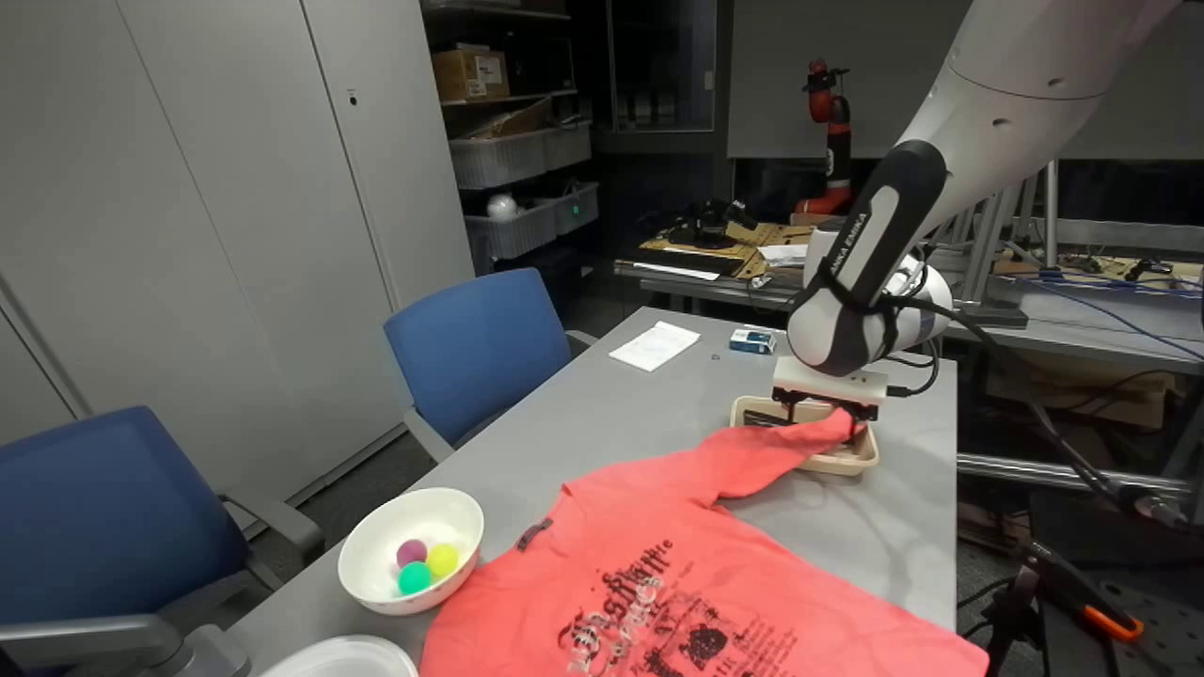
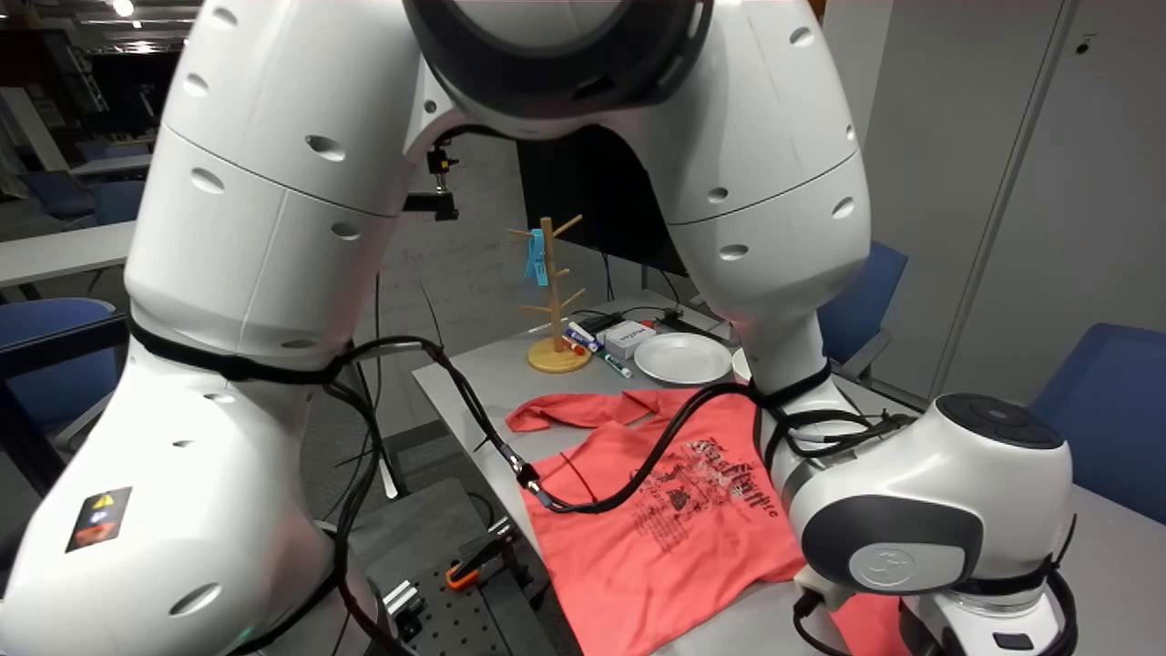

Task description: Fold up the peach sweat shirt on the table.

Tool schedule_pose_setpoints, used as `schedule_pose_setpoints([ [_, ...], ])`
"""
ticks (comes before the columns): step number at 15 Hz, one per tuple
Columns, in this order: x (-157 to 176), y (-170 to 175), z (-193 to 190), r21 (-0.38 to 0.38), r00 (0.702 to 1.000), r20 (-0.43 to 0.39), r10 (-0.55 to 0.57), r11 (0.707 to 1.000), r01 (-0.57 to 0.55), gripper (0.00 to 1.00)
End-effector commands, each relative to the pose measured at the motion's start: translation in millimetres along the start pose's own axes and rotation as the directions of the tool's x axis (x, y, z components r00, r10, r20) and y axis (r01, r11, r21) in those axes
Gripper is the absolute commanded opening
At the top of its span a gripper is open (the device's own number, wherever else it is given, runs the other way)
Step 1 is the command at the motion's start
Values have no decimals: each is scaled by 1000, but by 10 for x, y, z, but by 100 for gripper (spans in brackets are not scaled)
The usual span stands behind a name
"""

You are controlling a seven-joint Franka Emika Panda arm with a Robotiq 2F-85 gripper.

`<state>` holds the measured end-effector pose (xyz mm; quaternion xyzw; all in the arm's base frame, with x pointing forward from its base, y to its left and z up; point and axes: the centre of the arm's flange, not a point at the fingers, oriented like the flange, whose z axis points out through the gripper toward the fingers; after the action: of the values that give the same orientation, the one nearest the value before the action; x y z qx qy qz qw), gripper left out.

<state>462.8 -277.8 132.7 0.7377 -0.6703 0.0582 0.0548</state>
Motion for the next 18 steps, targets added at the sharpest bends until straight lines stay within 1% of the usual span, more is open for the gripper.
schedule_pose_setpoints([
  [1, 5, -2, 30, 13, 1000, 19, 2, 1000, -2, 100],
  [2, -6, 5, 26, 13, 999, 40, -27, 1000, 27, 100],
  [3, -21, -5, 12, -1, 1000, 6, -11, 1000, 11, 100],
  [10, -44, -10, 29, 1, 1000, 16, -22, 1000, 22, 100],
  [12, 6, -92, 3, 18, 1000, 23, 21, 1000, -21, 100],
  [15, 194, -182, 24, 31, 995, 22, 92, 995, -93, 100],
  [18, 332, -235, 90, 27, 987, 23, 156, 987, -157, 100],
])
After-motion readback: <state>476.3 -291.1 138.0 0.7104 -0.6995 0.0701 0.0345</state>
